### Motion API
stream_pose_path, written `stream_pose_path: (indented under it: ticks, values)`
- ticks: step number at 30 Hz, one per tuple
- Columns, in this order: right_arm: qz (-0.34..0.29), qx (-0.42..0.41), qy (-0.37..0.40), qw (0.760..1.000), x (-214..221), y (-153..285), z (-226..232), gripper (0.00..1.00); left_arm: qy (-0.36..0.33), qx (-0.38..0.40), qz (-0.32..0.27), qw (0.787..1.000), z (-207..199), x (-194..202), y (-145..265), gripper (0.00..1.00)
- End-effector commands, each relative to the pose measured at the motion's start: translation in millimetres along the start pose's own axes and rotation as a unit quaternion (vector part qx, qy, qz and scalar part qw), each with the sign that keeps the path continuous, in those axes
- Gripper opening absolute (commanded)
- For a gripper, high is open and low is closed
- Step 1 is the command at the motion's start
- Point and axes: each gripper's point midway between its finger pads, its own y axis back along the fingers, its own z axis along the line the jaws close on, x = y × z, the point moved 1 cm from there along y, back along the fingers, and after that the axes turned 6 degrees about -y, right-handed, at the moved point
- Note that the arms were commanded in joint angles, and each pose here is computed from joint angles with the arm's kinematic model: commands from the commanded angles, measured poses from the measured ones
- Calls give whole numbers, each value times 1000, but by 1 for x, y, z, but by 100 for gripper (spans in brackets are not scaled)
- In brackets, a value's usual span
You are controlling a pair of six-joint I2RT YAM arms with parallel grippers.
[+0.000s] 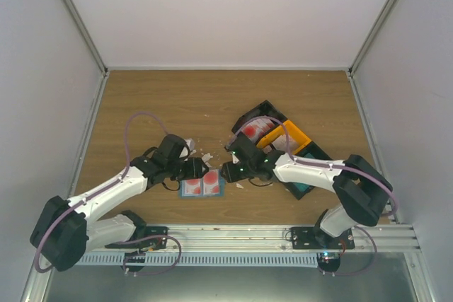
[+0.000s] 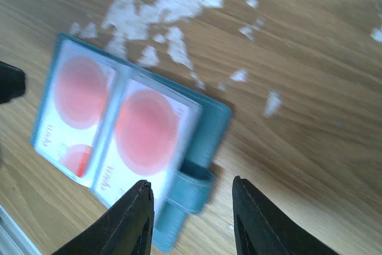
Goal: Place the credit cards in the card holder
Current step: Insert the credit card into the card holder, then turn over the card slot in the card holder.
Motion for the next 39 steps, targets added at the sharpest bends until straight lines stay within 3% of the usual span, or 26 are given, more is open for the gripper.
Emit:
stream_pose_path:
  ticks: [1,9,16,20,27,35,39]
  values:
    - [-9,48,36,998,-6,-5,20,38,37,-85,-38,995,30,-5,16,64]
    - [41,64,71,995,13,-33,57,38,90,-69,-66,991,51,8,22,66]
    - [72,88,48,992,28,-60,79,35,114,-32,-58,991,68,36,7,55]
    - [62,129,9,990,29,-68,75,31,116,-30,-70,990,73,36,8,47]
    - [48,173,-39,983,27,-78,63,17,103,11,-66,992,62,38,7,44]
    - [70,191,-39,978,36,-79,54,14,99,22,-64,993,58,40,8,41]
    - [77,188,-42,978,41,-81,53,14,98,17,-64,993,60,40,8,47]
